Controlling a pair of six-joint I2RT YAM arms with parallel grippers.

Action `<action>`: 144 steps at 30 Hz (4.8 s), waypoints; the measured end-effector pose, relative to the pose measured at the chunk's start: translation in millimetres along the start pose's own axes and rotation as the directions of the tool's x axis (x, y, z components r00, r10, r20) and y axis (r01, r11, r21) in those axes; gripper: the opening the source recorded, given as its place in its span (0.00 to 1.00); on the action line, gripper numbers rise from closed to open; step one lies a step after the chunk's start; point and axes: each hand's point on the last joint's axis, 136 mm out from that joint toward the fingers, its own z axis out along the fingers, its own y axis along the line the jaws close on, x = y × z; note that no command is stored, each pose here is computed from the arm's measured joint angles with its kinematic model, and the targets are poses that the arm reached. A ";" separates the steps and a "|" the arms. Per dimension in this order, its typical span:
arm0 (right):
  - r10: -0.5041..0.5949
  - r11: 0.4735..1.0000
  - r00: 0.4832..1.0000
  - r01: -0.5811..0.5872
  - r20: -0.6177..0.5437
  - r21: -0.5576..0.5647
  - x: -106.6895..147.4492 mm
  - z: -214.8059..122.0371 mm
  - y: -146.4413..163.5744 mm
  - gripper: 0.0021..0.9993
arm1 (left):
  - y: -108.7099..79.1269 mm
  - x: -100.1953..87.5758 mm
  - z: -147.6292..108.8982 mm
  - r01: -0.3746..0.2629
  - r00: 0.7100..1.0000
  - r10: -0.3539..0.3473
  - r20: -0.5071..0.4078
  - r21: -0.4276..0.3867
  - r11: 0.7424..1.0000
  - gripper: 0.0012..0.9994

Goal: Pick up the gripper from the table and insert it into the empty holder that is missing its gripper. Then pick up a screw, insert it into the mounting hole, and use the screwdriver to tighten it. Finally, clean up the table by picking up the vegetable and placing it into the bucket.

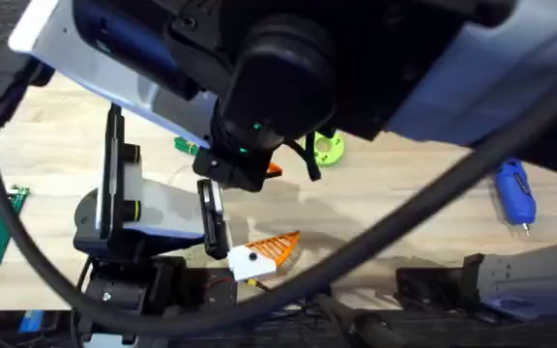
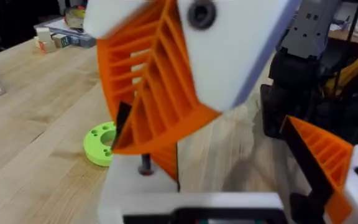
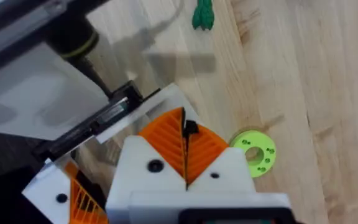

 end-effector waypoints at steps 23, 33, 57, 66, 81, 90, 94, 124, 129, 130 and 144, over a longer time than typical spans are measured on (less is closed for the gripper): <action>-0.003 0.999 0.999 0.004 -0.049 0.034 3.7 13.9 -5.6 0.01 | -1.6 0.4 0.0 0.011 1.000 -0.011 -0.001 0.009 1.000 0.99; -0.001 1.000 0.999 0.000 -0.044 -0.012 3.2 14.1 1.6 0.01 | -1.6 0.3 0.0 0.011 1.000 -0.011 -0.001 0.009 1.000 0.99; 0.093 0.995 0.994 -0.096 -0.061 -0.039 11.5 12.0 -14.1 0.80 | -1.4 0.3 0.0 0.008 1.000 -0.008 -0.001 0.008 1.000 0.99; 0.346 0.937 0.937 -0.348 0.051 0.031 18.1 -20.6 -87.9 0.92 | -1.4 0.3 0.0 0.008 1.000 -0.008 -0.001 0.008 1.000 0.99; 0.696 0.686 0.689 -0.722 0.202 0.096 39.6 -23.6 -196.2 0.92 | -1.4 0.3 0.0 0.007 1.000 -0.007 -0.001 0.008 1.000 0.09; 0.763 0.593 0.608 -0.794 0.220 0.136 70.2 -30.6 -233.5 0.92 | 0.4 0.2 0.0 -0.001 1.000 0.001 0.000 -0.002 1.000 0.00; 0.819 0.516 0.545 -0.836 0.180 0.184 111.1 -41.1 -249.3 0.92 | 0.4 0.2 0.0 -0.001 1.000 0.001 0.000 -0.002 1.000 0.00; 0.984 -0.031 0.031 -0.938 0.174 0.345 373.7 -85.4 -246.8 0.99 | 0.4 0.4 0.0 0.001 1.000 -0.001 -0.001 -0.002 1.000 0.00; 0.989 -0.051 0.002 -0.934 0.147 0.355 383.3 -78.9 -246.4 0.99 | 0.4 0.4 0.0 0.001 1.000 -0.001 -0.001 -0.002 1.000 0.00; 0.989 -0.048 0.006 -0.931 0.147 0.362 385.2 -79.2 -247.0 0.99 | 0.4 0.4 0.0 0.001 1.000 -0.001 -0.001 -0.002 1.000 0.00; 0.958 0.284 0.279 -0.903 -0.064 0.322 417.1 -75.7 -219.9 0.99 | 0.4 0.4 0.0 0.001 1.000 -0.001 -0.001 -0.002 1.000 0.00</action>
